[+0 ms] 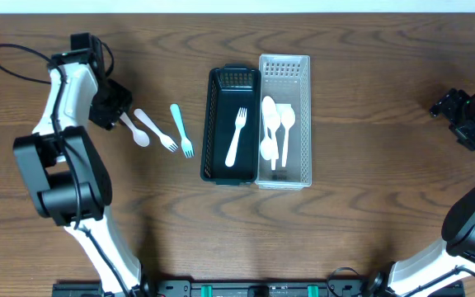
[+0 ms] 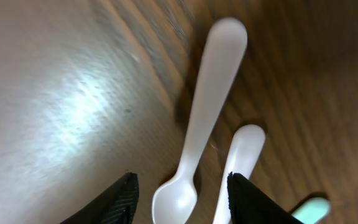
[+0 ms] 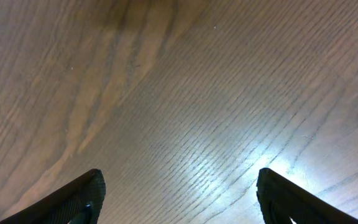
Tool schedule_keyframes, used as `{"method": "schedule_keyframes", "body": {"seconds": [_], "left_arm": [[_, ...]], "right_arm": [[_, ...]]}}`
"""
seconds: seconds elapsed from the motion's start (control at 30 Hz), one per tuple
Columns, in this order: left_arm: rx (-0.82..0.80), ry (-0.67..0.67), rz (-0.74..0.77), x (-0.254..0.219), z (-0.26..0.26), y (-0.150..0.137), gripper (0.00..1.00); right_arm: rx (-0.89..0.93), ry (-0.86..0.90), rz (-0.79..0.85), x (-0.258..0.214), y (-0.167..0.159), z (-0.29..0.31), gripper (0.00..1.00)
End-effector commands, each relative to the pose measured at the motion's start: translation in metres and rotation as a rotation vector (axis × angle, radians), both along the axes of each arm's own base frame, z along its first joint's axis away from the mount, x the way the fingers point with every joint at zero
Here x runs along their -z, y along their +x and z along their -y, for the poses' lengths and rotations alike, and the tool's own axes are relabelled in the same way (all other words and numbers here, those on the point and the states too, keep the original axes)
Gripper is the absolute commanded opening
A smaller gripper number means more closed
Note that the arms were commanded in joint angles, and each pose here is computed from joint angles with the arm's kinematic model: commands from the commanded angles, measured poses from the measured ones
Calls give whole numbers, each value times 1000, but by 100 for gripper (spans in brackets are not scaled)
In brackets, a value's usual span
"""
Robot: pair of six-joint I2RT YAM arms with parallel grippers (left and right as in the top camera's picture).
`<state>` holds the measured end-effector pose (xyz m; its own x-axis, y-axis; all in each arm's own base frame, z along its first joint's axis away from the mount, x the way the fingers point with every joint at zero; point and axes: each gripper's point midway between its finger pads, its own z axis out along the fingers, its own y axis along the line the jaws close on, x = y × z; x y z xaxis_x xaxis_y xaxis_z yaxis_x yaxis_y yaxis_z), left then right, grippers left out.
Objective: Pack container
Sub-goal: 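Move the left gripper back and grasp a white spoon, then place the white spoon into the black basket with the left gripper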
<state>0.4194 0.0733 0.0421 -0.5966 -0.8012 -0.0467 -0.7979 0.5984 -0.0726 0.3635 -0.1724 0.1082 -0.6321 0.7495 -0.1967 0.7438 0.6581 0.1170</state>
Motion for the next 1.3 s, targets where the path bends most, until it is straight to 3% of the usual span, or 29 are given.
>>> {"method": "schedule_keyframes", "body": {"seconds": [0.0, 0.3, 0.37, 0.73, 1.1, 1.2, 1.27], "left_arm": [[125, -38, -27, 14, 10, -2, 49], [228, -37, -52, 29, 10, -4, 49], [233, -40, -61, 33, 10, -5, 44], [233, -52, -99, 49, 12, -9, 44], [247, -51, -100, 50, 12, -10, 19], [252, -56, -115, 49, 12, -13, 8], [252, -62, -132, 48, 13, -18, 6]], "right_arm": [[-1, 8, -8, 4, 1, -2, 81], [-1, 9, -11, 4, 0, -3, 80], [-1, 9, -11, 4, 0, -3, 80], [0, 7, -13, 4, 0, -2, 80], [1, 5, -17, 4, -1, -2, 80], [1, 5, -17, 4, -1, -2, 80], [1, 5, -17, 4, -2, -2, 80]]}}
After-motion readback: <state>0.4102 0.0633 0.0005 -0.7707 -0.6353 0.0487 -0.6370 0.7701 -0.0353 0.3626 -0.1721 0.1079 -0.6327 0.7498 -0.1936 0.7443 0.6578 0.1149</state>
